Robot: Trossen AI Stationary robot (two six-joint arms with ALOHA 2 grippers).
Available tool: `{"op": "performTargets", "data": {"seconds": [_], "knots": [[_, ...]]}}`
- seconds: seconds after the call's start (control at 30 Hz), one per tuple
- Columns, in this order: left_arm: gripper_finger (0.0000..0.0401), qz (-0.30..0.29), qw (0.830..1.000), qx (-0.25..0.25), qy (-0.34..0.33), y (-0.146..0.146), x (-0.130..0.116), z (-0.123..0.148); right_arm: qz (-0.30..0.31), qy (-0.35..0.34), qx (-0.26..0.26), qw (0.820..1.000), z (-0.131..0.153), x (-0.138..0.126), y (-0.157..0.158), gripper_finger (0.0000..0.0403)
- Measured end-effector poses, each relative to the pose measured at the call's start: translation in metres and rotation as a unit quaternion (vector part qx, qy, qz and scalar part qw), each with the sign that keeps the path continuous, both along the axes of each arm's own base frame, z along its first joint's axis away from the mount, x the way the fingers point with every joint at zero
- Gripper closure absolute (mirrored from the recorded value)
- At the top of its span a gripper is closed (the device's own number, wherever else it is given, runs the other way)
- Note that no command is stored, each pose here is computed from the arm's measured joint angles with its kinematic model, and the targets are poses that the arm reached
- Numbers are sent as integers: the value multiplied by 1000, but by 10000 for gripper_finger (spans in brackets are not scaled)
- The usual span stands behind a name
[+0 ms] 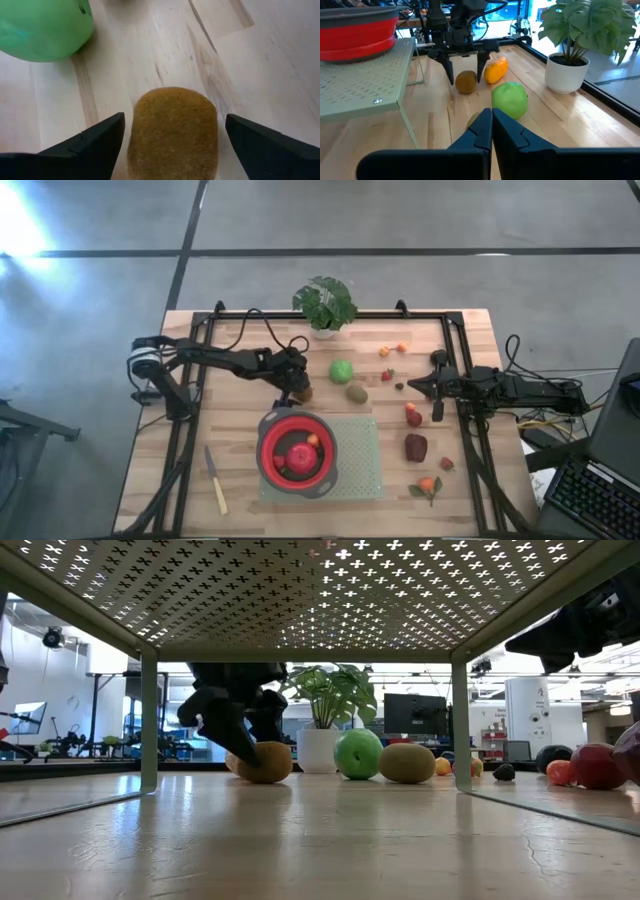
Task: Pick & Place Fruit
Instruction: Put the kiwi into the red strainer
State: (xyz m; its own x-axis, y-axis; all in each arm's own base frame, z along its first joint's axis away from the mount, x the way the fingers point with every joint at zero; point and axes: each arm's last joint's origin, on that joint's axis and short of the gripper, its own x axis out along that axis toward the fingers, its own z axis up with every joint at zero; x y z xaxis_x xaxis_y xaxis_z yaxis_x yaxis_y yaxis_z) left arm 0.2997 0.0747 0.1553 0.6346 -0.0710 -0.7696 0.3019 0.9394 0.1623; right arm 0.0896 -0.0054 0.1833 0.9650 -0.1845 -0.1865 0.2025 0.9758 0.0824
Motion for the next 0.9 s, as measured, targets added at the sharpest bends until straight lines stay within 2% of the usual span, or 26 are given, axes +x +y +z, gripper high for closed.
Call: {"op": "performTargets", "data": {"seconds": [0.5,0.9], "knots": [[160,25,1000,9,0,1,0,3,0,0,0,1000,0,0,0,394],[161,45,999,2,-24,-4,-11,30,0,0,0,1000,0,0,0,394]]}}
